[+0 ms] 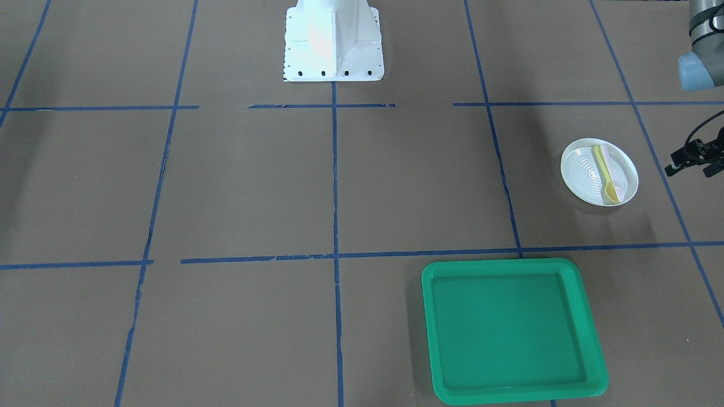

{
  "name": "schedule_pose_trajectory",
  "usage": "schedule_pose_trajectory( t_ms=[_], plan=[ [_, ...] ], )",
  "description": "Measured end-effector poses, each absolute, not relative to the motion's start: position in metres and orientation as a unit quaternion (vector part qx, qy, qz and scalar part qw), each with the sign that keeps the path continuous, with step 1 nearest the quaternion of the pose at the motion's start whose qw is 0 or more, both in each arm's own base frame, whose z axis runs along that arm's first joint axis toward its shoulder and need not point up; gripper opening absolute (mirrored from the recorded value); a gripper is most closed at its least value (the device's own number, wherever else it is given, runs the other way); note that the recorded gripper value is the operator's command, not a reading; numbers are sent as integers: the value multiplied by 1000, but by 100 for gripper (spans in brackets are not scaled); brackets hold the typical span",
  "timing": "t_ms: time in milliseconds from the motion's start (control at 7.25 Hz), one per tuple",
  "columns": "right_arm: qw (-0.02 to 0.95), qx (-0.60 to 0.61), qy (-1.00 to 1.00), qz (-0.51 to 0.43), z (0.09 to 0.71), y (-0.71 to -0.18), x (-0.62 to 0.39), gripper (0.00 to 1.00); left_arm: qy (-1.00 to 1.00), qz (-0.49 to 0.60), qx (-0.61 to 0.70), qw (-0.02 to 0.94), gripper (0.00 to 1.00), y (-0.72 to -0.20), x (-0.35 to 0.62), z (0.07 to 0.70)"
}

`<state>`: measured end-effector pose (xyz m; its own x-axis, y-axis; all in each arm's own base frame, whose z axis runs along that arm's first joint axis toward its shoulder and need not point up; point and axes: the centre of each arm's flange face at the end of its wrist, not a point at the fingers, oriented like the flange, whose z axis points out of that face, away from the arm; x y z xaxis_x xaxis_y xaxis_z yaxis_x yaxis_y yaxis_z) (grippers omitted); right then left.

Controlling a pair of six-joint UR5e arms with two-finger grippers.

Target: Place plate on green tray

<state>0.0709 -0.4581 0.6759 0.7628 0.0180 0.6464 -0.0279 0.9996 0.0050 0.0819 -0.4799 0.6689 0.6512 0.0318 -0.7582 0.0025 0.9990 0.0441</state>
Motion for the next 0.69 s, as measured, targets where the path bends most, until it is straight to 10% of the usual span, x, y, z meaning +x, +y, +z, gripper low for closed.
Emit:
schedule_pose_trajectory(
  t_ms=[690],
  plan=[
    [939,7,-344,12,676,-458,71,100,424,25,-3,905,84,-463,140,694]
  ],
)
